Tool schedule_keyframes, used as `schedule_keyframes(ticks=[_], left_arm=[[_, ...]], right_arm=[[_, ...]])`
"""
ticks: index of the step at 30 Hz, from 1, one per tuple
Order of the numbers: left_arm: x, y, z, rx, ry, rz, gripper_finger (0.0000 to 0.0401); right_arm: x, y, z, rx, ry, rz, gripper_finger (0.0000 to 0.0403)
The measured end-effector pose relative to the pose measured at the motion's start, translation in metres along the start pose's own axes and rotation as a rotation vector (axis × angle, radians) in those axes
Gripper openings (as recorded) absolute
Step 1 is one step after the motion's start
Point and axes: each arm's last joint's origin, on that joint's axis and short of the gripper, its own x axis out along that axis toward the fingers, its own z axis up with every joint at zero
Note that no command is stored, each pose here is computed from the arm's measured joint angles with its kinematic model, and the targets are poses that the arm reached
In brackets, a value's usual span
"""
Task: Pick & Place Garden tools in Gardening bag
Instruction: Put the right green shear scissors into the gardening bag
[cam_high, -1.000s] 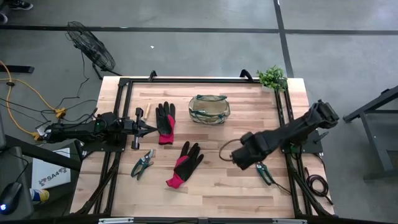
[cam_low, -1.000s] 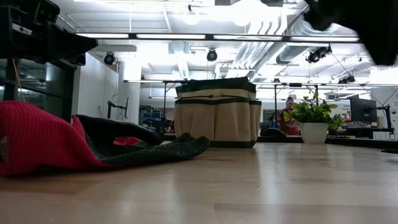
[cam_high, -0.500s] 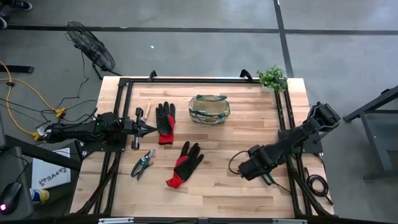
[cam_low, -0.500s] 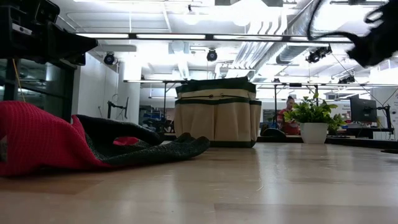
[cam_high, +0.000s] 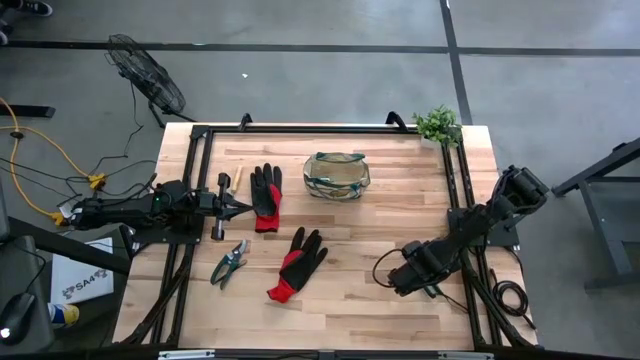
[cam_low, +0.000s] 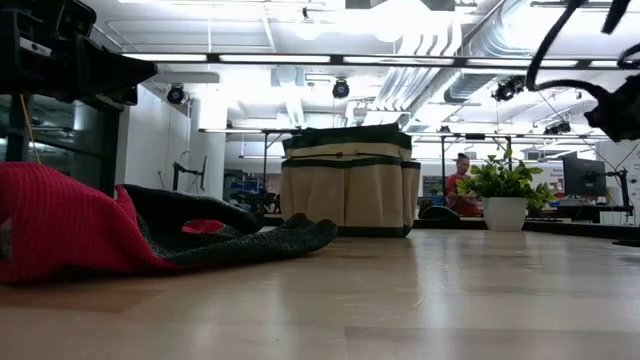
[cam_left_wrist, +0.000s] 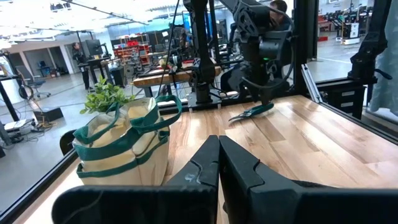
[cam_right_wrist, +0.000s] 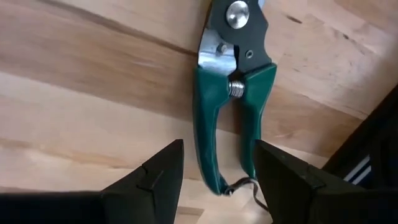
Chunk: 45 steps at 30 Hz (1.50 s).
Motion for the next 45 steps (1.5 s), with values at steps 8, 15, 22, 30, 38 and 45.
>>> schedule_keyframes(ticks=[8, 15, 22, 30, 38, 45], left_arm=[[0.000, 0.000, 0.000, 0.000, 0.000, 0.000, 0.0001], [0.000, 0.000, 0.000, 0.000, 0.000, 0.000, 0.0001], [0.000, 0.000, 0.000, 0.000, 0.000, 0.000, 0.0001], [0.000, 0.000, 0.000, 0.000, 0.000, 0.000, 0.0001], [0.000, 0.000, 0.000, 0.000, 0.000, 0.000, 0.0001], [0.000, 0.000, 0.000, 0.000, -0.001, 0.000, 0.0001]], right_arm=[[0.012, 0.001, -0.002, -0.009, 0.007, 0.058, 0.0184], [0.022, -0.001, 0.002, -0.012, 0.010, 0.069, 0.0184], [0.023, -0.001, 0.003, -0.016, -0.012, 0.084, 0.0184], [0.023, -0.001, 0.003, -0.030, -0.009, 0.081, 0.0184], [0.023, -0.001, 0.002, -0.076, 0.003, 0.079, 0.0184], [0.022, 0.000, 0.004, -0.089, 0.015, 0.084, 0.0184]])
